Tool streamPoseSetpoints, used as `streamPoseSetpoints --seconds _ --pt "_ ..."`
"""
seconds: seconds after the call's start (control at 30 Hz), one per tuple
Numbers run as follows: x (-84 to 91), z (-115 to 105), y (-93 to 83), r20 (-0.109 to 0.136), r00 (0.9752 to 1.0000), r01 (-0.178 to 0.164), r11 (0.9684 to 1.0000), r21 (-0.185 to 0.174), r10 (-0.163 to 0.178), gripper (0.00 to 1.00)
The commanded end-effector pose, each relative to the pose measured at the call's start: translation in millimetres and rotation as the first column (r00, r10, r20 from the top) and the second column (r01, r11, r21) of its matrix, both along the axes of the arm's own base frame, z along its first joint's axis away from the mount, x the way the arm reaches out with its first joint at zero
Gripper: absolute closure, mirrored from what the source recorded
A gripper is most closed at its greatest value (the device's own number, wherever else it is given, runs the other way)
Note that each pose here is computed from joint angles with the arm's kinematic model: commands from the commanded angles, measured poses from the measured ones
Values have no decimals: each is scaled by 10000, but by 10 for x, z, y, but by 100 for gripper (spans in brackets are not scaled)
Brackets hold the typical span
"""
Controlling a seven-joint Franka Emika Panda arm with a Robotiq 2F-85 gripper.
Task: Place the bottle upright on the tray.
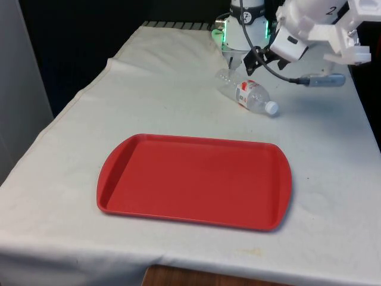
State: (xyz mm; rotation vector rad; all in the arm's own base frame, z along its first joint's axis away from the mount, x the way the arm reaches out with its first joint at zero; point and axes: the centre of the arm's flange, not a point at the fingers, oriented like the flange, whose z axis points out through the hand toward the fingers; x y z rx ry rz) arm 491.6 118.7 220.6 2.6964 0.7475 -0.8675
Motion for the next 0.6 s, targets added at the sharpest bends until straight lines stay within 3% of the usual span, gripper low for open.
streamPoseSetpoints --seconds 0.0,0.3,0.43,0.47,0.57 --pt "13 -24 -12 -37 10000 -48 10000 -30 48 0" --pt "47 -138 -107 -190 9998 22 9999 -104 -24 0" --pt "55 -238 -126 -423 9991 24 9998 -193 -33 0" --pt "48 -206 -126 -328 9994 79 9999 -128 -83 0" --pt "62 -295 -134 -579 9983 8 9997 -257 -22 0"
